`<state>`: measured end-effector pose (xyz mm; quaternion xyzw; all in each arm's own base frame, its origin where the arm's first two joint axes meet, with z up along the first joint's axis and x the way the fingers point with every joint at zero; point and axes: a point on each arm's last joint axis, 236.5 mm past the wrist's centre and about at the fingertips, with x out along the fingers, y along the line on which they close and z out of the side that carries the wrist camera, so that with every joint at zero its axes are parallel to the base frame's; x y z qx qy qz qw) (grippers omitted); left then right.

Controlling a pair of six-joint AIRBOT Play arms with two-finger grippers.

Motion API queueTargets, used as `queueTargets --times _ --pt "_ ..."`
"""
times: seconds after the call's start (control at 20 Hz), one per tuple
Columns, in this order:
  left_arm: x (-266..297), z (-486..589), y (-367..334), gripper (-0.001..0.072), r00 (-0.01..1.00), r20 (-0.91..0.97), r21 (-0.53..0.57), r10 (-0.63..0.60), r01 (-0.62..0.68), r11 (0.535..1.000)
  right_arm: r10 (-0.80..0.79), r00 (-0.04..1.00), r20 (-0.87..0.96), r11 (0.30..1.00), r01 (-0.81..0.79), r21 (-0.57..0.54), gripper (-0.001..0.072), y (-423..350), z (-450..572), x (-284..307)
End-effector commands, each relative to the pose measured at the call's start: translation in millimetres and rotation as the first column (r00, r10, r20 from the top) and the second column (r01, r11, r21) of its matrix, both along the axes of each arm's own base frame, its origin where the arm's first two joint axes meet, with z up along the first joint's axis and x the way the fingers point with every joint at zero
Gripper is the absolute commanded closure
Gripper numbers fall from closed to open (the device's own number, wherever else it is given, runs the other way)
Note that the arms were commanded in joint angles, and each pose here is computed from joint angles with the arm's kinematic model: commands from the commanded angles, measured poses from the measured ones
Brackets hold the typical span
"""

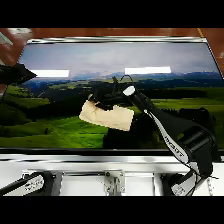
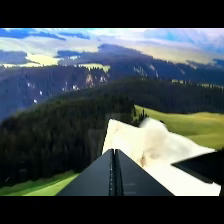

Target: Fold the shirts.

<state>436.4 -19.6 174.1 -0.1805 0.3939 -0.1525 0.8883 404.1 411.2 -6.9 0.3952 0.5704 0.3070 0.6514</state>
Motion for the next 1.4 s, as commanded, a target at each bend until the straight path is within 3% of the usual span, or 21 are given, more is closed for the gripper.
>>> queueTargets --times 0.0,0.1,0.25,0.35,0.5,0.7,1.0,1.05,1.1,1.15,1.2,1.35 --pt "-4.5 -2.6 -8.8 0.0674 0.999 -0.008 0.011 -0.032 0.032 0.999 0.136 0.991 -0.012 0.991 -0.137 -0.004 0.0139 -23.6 9.9 -18.7" --pt "-3.8 -2.4 -7.5 0.0674 1.000 -0.005 0.013 -0.028 0.028 1.000 0.223 0.973 -0.063 0.968 -0.229 -0.108 0.0139 -72.9 9.6 -33.2" --pt "-3.9 -2.2 -7.4 0.0674 1.000 -0.004 0.015 -0.029 0.029 0.999 0.251 0.944 -0.213 0.851 -0.321 -0.416 0.0137 -186.7 -11.3 -55.5" --pt "-3.9 -2.2 -7.4 0.0674 1.000 -0.004 0.015 -0.029 0.029 0.999 0.175 0.928 -0.330 0.734 -0.346 -0.584 0.0039 -266.0 -22.3 -70.1" --pt "-3.9 -2.2 -7.5 0.0674 1.000 -0.004 0.014 -0.029 0.029 0.999 0.099 0.921 -0.377 0.785 -0.305 -0.539 0.0039 -279.9 -42.8 -79.8" --pt "-3.9 -1.0 -10.2 0.0674 0.999 -0.002 0.005 -0.034 0.034 0.999 -0.039 0.958 -0.283 0.904 -0.087 -0.419 0.0039 -236.4 -75.5 -56.1" --pt "-3.6 1.6 -13.3 0.0673 0.999 0.004 -0.012 -0.037 0.037 0.999 -0.034 0.942 -0.334 0.943 -0.080 -0.323 0.0041 -191.9 -113.8 -59.9" --pt "-3.6 1.6 -13.3 0.0674 0.999 0.004 -0.012 -0.037 0.037 0.999 -0.053 0.947 -0.318 0.946 -0.055 -0.321 0.0090 -186.0 -116.2 -54.3" --pt "-3.6 1.6 -13.3 0.0673 0.999 0.004 -0.012 -0.037 0.037 0.999 -0.074 0.952 -0.298 0.947 -0.027 -0.321 0.0270 -183.3 -116.9 -47.7" --pt "-3.6 1.5 -13.3 0.0673 0.999 0.004 -0.012 -0.037 0.037 0.999 -0.096 0.953 -0.287 0.952 0.004 -0.305 0.0551 -179.2 -114.2 -40.9" --pt "-3.6 1.5 -13.3 0.0674 0.999 0.004 -0.012 -0.037 0.037 0.999 -0.109 0.958 -0.265 0.958 0.030 -0.284 0.0646 -178.2 -108.7 -32.9" --pt "-3.6 1.5 -13.3 0.0673 0.999 0.004 -0.012 -0.037 0.037 0.999 -0.008 0.996 -0.094 0.979 -0.012 -0.206 0.0648 -186.4 -52.2 -9.8"
